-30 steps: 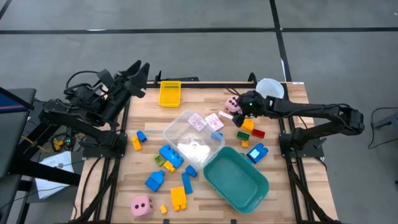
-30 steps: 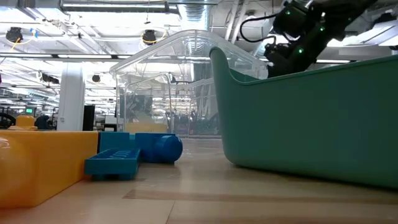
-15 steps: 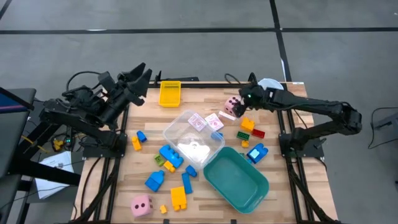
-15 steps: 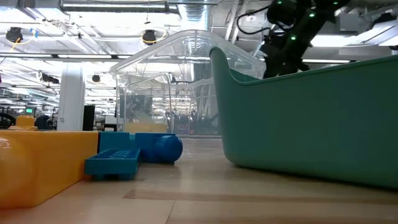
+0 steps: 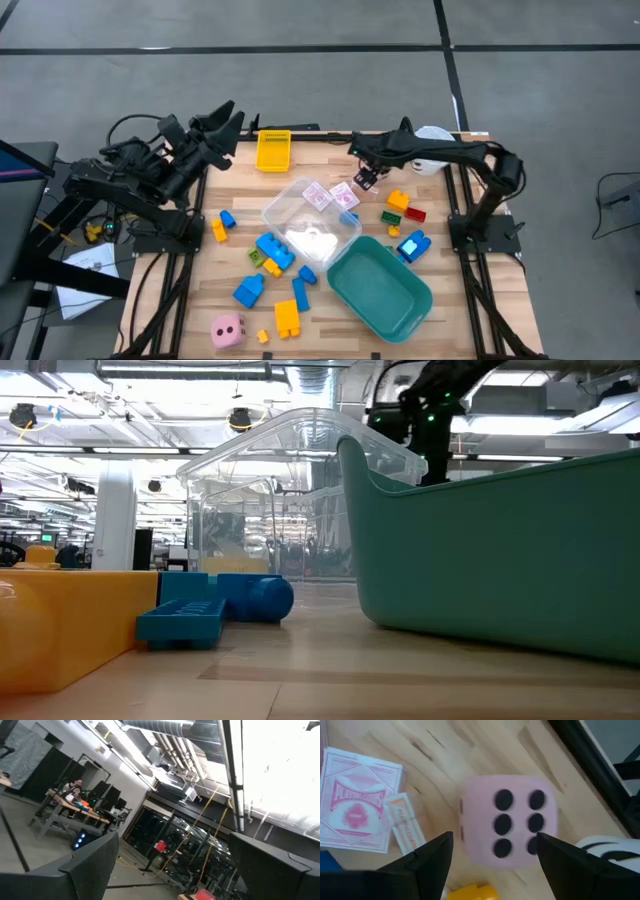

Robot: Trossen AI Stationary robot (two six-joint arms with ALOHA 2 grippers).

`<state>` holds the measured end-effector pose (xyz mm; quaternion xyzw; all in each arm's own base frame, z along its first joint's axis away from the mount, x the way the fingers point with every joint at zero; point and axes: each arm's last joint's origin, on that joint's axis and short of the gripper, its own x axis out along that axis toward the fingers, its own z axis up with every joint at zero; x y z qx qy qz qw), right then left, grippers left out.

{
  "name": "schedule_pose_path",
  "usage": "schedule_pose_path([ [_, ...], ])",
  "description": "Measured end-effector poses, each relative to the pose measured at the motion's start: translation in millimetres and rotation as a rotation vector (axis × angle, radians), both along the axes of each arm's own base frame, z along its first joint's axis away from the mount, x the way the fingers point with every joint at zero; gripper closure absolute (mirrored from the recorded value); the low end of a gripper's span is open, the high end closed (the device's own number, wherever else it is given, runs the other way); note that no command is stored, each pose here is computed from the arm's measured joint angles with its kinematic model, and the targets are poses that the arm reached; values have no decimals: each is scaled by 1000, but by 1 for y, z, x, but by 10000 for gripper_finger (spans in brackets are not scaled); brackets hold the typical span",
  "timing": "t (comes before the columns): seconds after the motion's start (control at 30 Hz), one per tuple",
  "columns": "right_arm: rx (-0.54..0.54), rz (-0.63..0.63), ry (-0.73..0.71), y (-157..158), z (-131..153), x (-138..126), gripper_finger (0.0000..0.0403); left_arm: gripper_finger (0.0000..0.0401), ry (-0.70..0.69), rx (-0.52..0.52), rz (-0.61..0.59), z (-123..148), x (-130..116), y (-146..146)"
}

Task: Pick & Place Toys
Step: Put the pink die into the green bin

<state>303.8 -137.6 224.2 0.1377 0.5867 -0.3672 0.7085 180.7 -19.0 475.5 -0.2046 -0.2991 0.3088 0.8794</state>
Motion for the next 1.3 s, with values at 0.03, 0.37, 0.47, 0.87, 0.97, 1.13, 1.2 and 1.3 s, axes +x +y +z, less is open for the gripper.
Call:
schedule_pose_path([
  [0.03,3,4,17,1,-3,3,126,27,-1,4,-5,0,0,0],
  [0.37,-11,-13,106,2,-26,14,126,27,-1,5,-3,0,0,0],
  [0.47,-33,-17,108,1,-26,15,126,27,-1,5,-3,0,0,0],
  [0.87,-99,15,94,1,-15,16,127,27,0,6,-3,0,0,0],
  [0.97,-86,45,126,-1,-25,19,127,27,0,6,-3,0,0,0],
  [1.13,-83,55,184,-4,-38,22,127,27,-1,6,-3,0,0,0],
  [1.2,-86,55,201,-5,-43,23,127,27,-1,6,-3,0,0,0],
  [1.3,-84,55,211,-6,-46,23,136,27,-2,4,-4,0,0,0],
])
